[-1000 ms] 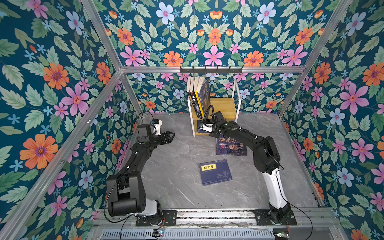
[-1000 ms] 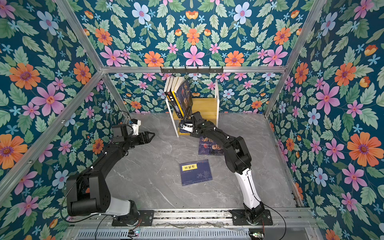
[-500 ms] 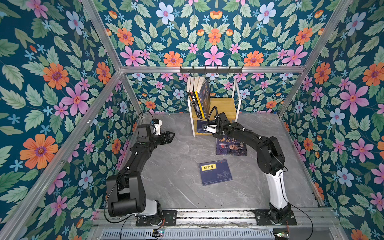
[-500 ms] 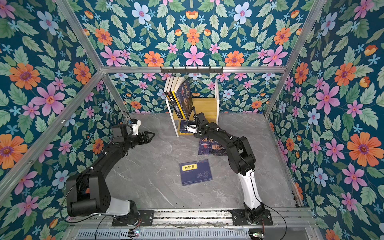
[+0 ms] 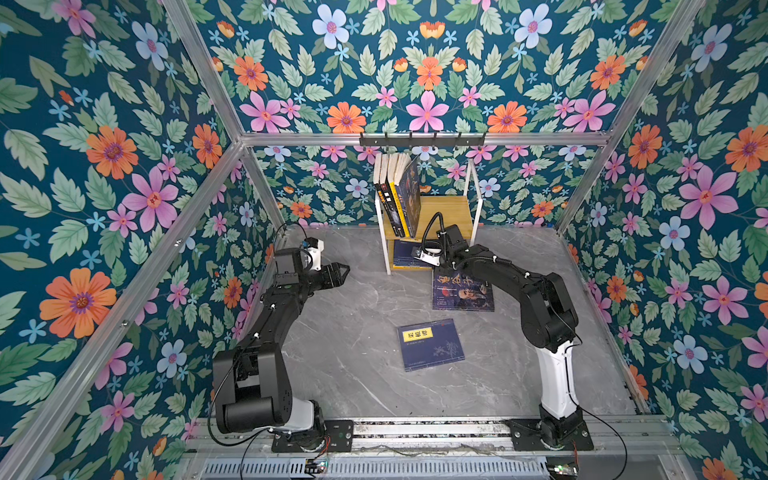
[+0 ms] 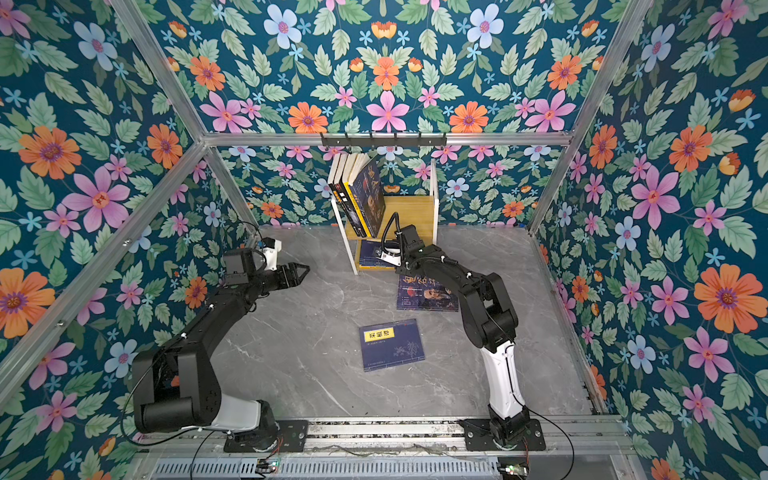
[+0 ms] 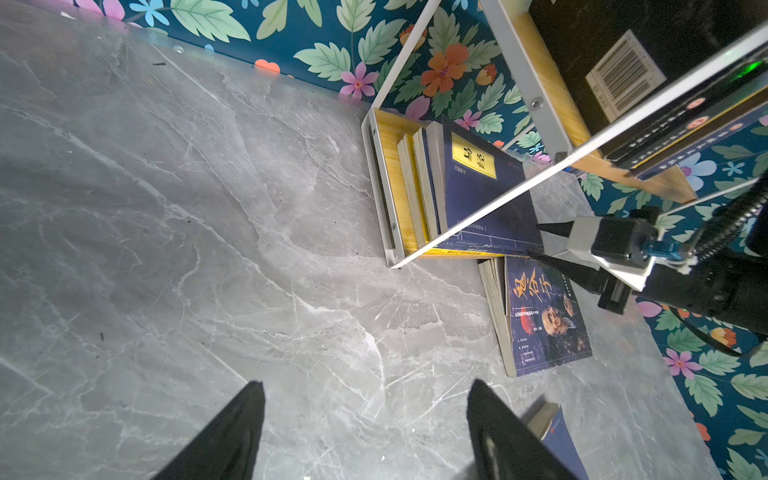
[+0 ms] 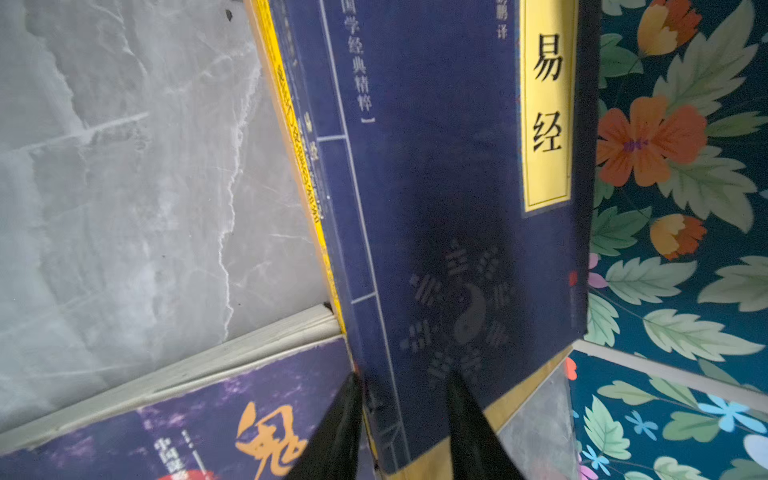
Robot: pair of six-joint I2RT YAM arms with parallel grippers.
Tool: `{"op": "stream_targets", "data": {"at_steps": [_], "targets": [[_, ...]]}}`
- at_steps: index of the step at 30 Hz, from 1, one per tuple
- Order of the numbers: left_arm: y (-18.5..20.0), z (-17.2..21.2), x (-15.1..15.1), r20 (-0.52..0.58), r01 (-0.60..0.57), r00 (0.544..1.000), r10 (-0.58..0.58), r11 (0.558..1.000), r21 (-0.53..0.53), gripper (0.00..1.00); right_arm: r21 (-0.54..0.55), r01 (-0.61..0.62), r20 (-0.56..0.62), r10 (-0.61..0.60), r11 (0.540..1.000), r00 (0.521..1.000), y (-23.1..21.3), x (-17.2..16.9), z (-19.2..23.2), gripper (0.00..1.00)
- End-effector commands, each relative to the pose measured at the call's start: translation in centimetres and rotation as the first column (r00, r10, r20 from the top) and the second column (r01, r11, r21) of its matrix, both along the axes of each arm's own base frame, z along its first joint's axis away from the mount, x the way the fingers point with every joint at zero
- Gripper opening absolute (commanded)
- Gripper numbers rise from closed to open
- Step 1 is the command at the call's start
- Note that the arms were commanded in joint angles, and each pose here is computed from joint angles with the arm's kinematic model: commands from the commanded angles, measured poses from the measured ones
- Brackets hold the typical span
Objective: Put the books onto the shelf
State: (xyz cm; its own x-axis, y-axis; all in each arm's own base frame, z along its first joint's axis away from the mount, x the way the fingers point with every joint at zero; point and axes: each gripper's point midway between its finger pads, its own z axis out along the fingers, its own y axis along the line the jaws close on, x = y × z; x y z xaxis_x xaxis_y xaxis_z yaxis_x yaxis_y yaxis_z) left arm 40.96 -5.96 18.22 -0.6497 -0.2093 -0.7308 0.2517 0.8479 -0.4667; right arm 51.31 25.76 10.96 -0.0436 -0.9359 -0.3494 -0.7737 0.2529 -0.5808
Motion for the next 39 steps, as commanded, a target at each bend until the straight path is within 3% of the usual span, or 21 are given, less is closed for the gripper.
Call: {"op": "stream_targets", "data": {"at_steps": [1,24,31,39], "targets": [[0.1,0.4,0.3,0.019,-0.006,1.000,0.006,1.000,0.003,0.78,0.015,-0.010,0.024,0.010,1.000,1.000,0.3,0.2,0.7,0.38],[0.3,0.5,0.3,0.022,-0.010,1.000,0.010,1.000,-0.001,0.78,0.036,-0.011,0.019,0.010,0.999,1.000,0.7,0.8,0.9,0.29],[0.3,0.3,0.3,0.015,-0.012,1.000,0.012,1.000,0.001,0.78,0.029,-0.025,0.003,0.025,0.999,1.000,0.2,-0.4,0.4,0.45],[0.3,0.2,0.4,0.012,-0.011,1.000,0.011,1.000,-0.004,0.78,0.003,0.009,0.025,-0.009,1.000,1.000,-0.4,0.8,-0.1,0.42]]}}
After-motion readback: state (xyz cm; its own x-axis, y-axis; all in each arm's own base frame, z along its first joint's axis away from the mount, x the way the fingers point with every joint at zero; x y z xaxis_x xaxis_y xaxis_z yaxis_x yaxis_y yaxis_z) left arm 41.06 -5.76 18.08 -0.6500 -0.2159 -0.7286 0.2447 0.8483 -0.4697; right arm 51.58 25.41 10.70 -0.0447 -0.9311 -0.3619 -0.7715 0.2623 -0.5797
